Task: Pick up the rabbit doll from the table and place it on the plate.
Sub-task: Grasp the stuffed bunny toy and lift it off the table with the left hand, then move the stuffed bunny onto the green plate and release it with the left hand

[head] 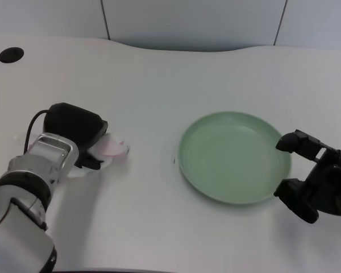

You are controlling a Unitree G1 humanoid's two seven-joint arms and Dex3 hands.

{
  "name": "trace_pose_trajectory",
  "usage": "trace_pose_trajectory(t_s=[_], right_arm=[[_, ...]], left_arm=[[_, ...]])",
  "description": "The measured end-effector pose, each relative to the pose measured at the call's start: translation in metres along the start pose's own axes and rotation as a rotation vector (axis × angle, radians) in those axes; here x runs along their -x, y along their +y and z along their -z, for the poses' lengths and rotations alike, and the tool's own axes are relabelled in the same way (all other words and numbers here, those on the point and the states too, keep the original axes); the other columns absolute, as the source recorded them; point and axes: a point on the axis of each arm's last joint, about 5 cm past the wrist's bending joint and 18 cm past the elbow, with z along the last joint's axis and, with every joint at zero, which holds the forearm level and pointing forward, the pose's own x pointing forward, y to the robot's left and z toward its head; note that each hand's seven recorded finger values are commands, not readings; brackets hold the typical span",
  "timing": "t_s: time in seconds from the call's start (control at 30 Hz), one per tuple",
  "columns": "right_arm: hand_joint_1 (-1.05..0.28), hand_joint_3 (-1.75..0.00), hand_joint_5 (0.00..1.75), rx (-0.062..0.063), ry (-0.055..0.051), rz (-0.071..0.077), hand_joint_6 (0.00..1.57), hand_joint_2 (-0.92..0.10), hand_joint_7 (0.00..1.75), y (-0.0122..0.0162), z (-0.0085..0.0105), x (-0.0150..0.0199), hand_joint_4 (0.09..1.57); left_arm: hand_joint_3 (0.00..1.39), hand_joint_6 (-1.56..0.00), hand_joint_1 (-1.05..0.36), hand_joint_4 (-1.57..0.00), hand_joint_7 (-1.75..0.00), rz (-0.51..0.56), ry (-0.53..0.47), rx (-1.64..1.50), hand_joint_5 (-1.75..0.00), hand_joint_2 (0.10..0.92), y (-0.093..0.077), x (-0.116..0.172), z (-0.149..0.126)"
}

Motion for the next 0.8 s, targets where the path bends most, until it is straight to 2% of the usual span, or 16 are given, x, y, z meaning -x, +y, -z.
trace_pose_trajectory(t_s=[0.03,0.07,0.1,0.17,0.2,0.27,0.3,0.33,0.37,0.4,0.47,0.53,0.6,0.8], right_arm=[[-0.75,-0.16,1.71,0.000,0.000,-0.001,0.85,-0.92,1.22,0.0000,0.0000,0.0000,0.95],[-0.75,-0.16,1.72,0.000,0.000,-0.002,0.85,-0.92,1.24,0.0000,0.0000,0.0000,0.95],[-0.75,-0.16,1.73,0.000,0.000,-0.002,0.84,-0.92,1.26,0.0000,0.0000,0.0000,0.95],[-0.76,-0.15,1.74,0.001,0.000,-0.003,0.84,-0.92,1.28,0.0000,0.0000,0.0000,0.94],[-0.76,-0.15,1.74,0.001,0.000,-0.003,0.84,-0.92,1.29,0.0000,0.0000,0.0000,0.94],[-0.76,-0.15,1.74,0.002,0.000,-0.003,0.84,-0.92,1.29,0.0000,-0.0001,0.0000,0.95],[-0.76,-0.15,1.74,0.003,0.000,-0.003,0.84,-0.92,1.30,0.0000,-0.0001,0.0000,0.94],[-0.76,-0.15,1.74,0.004,0.000,-0.003,0.84,-0.92,1.29,0.0000,-0.0002,0.0000,0.94],[-0.76,-0.15,1.73,0.005,0.000,-0.001,0.84,-0.92,1.30,0.0000,-0.0002,0.0000,0.94],[-0.76,-0.16,1.73,0.007,0.000,0.001,0.84,-0.92,1.30,0.0000,-0.0003,0.0000,0.94],[-0.75,-0.17,1.73,0.008,0.000,0.007,0.82,-0.92,1.29,0.0000,-0.0003,0.0000,0.93],[-0.73,-0.17,1.72,0.006,0.000,0.015,0.81,-0.92,1.28,0.0000,-0.0002,0.0001,0.92],[-0.72,-0.17,1.72,0.001,0.000,0.020,0.80,-0.92,1.26,0.0001,0.0003,0.0003,0.91],[-0.74,-0.15,1.72,-0.004,0.001,0.018,0.83,-0.92,1.27,0.0002,0.0011,-0.0001,0.90]], left_arm=[[0.46,-0.82,-0.60,-0.79,-1.17,-0.005,0.002,0.013,-1.41,0.921,0.000,0.000,0.000],[0.49,-0.79,-0.60,-0.76,-1.21,-0.009,0.006,0.026,-1.44,0.921,0.001,0.000,0.000],[0.49,-0.78,-0.60,-0.76,-1.22,-0.014,0.007,0.035,-1.44,0.921,0.002,-0.001,0.001],[0.50,-0.78,-0.58,-0.74,-1.09,-0.031,0.010,0.055,-1.38,0.921,0.007,-0.002,0.002],[0.50,-0.78,-0.58,-0.74,-1.09,-0.044,0.010,0.059,-1.40,0.921,0.011,-0.004,0.002],[0.51,-0.74,-0.58,-0.73,-1.23,-0.076,0.003,0.066,-1.52,0.921,0.022,-0.007,0.004],[0.52,-0.73,-0.59,-0.72,-1.22,-0.095,-0.004,0.069,-1.50,0.921,0.028,-0.009,0.004],[0.53,-0.74,-0.60,-0.73,-1.15,-0.120,-0.011,0.071,-1.43,0.921,0.035,-0.011,0.004],[0.54,-0.81,-0.60,-0.77,-0.95,-0.144,-0.019,0.075,-1.27,0.921,0.040,-0.012,0.004],[0.54,-0.83,-0.60,-0.79,-0.90,-0.165,-0.026,0.077,-1.24,0.921,0.045,-0.014,0.004],[0.51,-0.80,-0.59,-0.75,-1.00,-0.202,-0.040,0.079,-1.34,0.921,0.052,-0.016,0.004],[0.52,-0.73,-0.58,-0.70,-1.22,-0.226,-0.054,0.078,-1.58,0.921,0.058,-0.017,0.002],[0.52,-0.68,-0.59,-0.68,-1.37,-0.251,-0.079,0.080,-1.69,0.921,0.064,-0.019,-0.002],[0.52,-0.67,-0.62,-0.73,-1.43,-0.326,-0.179,0.126,-1.73,0.921,0.082,-0.026,-0.024]])
